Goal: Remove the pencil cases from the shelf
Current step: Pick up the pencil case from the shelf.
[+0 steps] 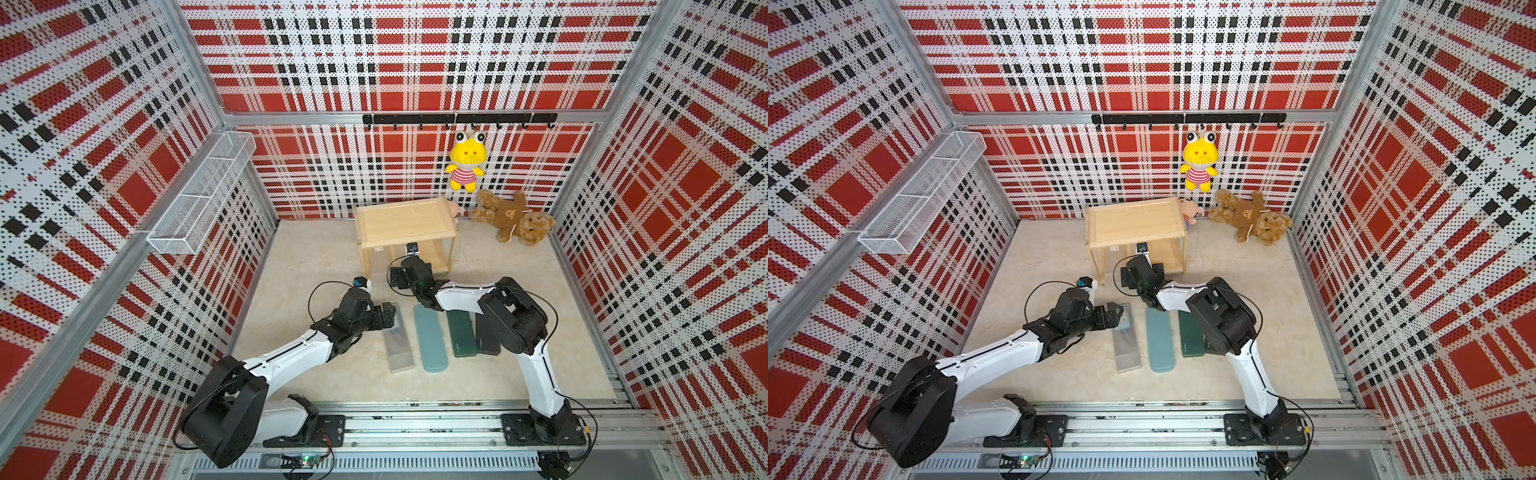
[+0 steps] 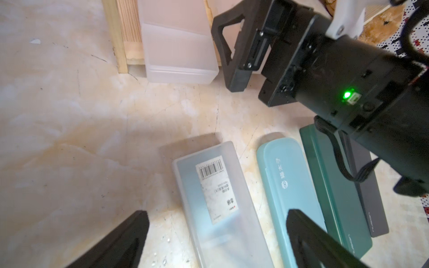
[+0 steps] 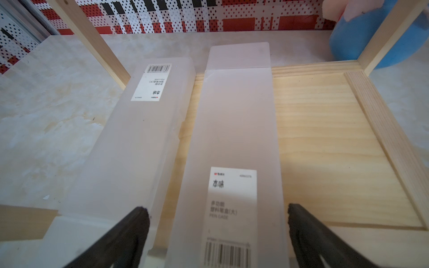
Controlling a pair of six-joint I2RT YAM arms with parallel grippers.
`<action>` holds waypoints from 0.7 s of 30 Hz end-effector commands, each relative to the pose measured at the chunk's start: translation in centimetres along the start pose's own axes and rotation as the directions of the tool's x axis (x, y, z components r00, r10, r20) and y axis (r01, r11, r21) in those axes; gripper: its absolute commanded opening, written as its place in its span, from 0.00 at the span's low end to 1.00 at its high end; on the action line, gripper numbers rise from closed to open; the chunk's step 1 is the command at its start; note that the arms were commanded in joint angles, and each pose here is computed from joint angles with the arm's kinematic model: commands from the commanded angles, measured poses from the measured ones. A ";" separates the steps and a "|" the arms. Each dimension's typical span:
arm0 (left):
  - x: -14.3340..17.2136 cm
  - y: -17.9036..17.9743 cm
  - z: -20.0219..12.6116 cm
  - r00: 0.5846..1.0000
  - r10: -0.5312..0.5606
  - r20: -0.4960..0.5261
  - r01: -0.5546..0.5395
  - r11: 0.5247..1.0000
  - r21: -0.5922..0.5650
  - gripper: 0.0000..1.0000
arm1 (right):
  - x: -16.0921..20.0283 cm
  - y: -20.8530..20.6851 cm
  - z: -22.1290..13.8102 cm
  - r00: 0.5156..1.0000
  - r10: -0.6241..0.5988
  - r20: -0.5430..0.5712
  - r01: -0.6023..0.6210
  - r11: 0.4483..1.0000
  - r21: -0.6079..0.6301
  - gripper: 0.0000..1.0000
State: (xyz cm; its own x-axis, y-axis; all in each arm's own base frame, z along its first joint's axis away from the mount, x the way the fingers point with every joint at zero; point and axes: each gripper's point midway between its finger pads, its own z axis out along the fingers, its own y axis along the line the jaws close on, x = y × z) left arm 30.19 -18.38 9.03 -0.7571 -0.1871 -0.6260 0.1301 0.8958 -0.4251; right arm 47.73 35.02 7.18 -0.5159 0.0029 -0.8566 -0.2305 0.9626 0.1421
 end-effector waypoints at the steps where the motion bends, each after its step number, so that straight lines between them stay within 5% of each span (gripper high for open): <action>1: -0.5 0.1 -0.3 1.000 0.011 0.009 -0.011 1.000 -0.007 0.99 | 0.9 -0.8 0.8 0.999 -0.002 -0.041 0.004 0.999 0.033 1.00; 7: -0.5 0.3 -0.3 1.000 0.010 0.009 -0.010 1.000 -0.010 0.99 | 1.6 -1.5 1.4 0.996 0.018 -0.084 -0.015 0.999 0.031 0.93; 14: -0.5 0.6 -0.5 1.000 0.004 0.014 -0.004 1.000 -0.014 0.99 | 1.6 -1.8 1.2 0.996 0.020 -0.089 -0.017 0.999 0.041 0.62; 21: -0.5 0.6 -0.5 1.000 0.003 0.015 -0.003 1.000 -0.014 0.99 | 1.5 -2.6 -0.3 0.995 0.023 -0.093 -0.017 0.998 0.063 0.53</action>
State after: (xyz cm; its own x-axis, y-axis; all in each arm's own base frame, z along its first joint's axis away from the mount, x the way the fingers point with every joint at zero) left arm 30.33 -17.86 9.08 -0.7553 -0.1951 -0.6256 0.1178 0.8987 -0.4225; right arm 48.20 33.81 5.88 -0.5659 0.0056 -0.8245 -0.1973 0.9700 0.1420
